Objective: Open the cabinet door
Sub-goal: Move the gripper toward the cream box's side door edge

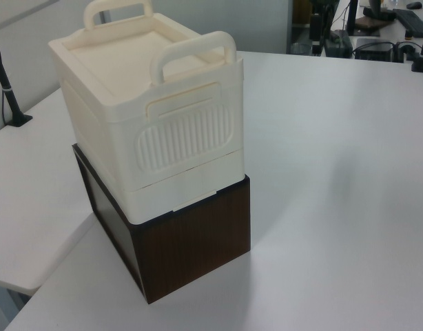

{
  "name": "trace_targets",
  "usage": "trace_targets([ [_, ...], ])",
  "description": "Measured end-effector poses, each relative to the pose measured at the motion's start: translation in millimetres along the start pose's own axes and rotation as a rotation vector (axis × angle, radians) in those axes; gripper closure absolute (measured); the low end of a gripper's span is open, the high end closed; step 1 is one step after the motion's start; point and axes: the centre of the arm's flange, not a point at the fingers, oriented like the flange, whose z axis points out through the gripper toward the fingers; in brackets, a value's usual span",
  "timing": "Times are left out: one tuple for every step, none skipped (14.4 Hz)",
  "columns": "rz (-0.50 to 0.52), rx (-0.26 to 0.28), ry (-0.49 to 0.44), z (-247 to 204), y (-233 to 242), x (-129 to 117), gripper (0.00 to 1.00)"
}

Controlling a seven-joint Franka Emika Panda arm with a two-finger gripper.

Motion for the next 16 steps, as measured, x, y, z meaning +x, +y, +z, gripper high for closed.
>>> trace_targets([
  [0.000, 0.000, 0.000, 0, 0, 0, 0.00],
  [0.000, 0.000, 0.001, 0, 0, 0, 0.00],
  [-0.006, 0.000, 0.001, 0, 0, 0, 0.00],
  [-0.024, 0.001, 0.001, 0, -1, 0, 0.00],
  [-0.067, 0.006, 0.002, -1, -6, 0, 0.00],
  [-0.090, 0.024, 0.007, -3, -11, 0, 0.00],
  [-0.109, 0.048, 0.015, -6, -17, 1, 0.00],
  [-0.130, 0.069, 0.028, -12, -25, 1, 0.00],
  [-0.159, 0.081, 0.042, -18, -35, 1, 0.00],
  [-0.190, 0.088, 0.056, -25, -49, 0, 0.00],
  [-0.221, 0.091, 0.066, -31, -64, -1, 0.00],
  [-0.253, 0.091, 0.078, -36, -82, -2, 0.00],
  [-0.289, 0.092, 0.099, -41, -102, -3, 0.00],
  [-0.325, 0.093, 0.129, -47, -124, -4, 0.00],
  [-0.359, 0.095, 0.159, -51, -144, -6, 0.00],
  [-0.392, 0.098, 0.185, -55, -163, -8, 0.00],
])
